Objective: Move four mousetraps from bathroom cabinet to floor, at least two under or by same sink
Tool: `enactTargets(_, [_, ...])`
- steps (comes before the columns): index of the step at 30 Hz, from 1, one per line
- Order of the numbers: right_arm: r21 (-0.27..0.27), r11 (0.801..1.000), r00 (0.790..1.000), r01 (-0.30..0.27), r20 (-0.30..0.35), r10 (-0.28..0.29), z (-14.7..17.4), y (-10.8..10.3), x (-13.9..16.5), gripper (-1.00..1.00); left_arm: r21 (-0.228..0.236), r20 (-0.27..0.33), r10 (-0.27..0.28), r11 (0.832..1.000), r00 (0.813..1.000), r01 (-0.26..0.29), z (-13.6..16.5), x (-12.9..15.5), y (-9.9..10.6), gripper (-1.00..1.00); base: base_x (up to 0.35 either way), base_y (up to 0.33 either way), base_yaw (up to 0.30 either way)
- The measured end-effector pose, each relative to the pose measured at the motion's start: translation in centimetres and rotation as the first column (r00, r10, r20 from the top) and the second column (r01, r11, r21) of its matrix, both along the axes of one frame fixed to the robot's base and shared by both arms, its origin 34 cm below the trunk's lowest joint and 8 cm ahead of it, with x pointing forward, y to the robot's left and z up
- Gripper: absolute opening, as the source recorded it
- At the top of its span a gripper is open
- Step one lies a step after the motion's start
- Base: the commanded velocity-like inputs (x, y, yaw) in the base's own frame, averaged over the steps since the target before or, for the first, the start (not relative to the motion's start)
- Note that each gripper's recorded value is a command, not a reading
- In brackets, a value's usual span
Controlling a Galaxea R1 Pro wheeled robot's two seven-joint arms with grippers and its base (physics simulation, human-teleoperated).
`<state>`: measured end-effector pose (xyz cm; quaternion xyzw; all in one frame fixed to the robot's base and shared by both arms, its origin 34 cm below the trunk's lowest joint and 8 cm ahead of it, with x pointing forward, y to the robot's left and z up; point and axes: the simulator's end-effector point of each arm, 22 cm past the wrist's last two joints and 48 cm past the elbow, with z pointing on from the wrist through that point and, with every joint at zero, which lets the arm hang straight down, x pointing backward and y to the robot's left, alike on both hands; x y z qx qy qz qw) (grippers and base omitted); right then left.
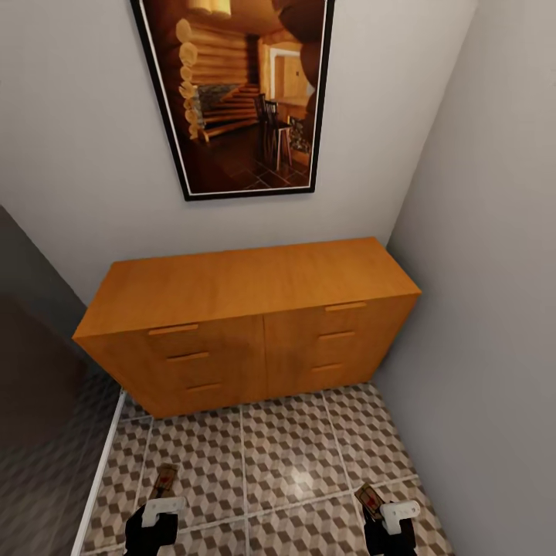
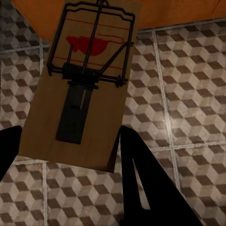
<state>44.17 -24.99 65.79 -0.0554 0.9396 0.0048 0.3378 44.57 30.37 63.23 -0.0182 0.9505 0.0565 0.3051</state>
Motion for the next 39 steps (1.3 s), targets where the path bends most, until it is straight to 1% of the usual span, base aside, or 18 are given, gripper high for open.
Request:
enactTargets(2, [0.000,1.000,1.000,0.000,0.002,0.000,0.1,0.0,0.1,-1.00,0.007,0.002,0.002,1.000,1.000,-0.002,0.1,0.1,0.5,-1.00,0.000,0.000,0.000])
enactTargets(6, [-0.001,1.000,1.000,0.001,0.006,-0.001,0.2,-0.1,0.2,-1.00,0.029,0.006,0.004,1.000,1.000,-0.005,0.4,0.2,2.2,-1.00,0.000,0.000,0.000])
enactTargets(8, [-0.001,1.000,1.000,0.001,0.008,-0.001,0.3,-0.1,0.3,-1.00,0.033,0.009,0.002,0.999,1.000,-0.002,0.5,0.3,2.5,-1.00,0.000,0.000,0.000])
enactTargets(21, [-0.002,1.000,1.000,0.001,0.023,-0.001,0.8,-0.1,0.8,-1.00,0.034,0.023,0.002,0.999,1.000,-0.002,1.0,0.8,2.6,-1.00,0.000,0.000,0.000])
enactTargets(27, [-0.004,1.000,0.999,0.016,0.029,-0.016,1.0,-0.6,1.0,-1.00,0.034,0.029,0.002,0.999,1.000,-0.003,1.2,1.0,2.6,-1.00,0.000,0.000,0.000])
enactTargets(39, [-0.003,1.000,0.999,0.019,0.038,-0.019,1.3,-0.6,1.4,-1.00,0.034,0.038,0.002,0.999,0.999,-0.003,1.5,1.3,2.6,-1.00,0.000,0.000,0.000])
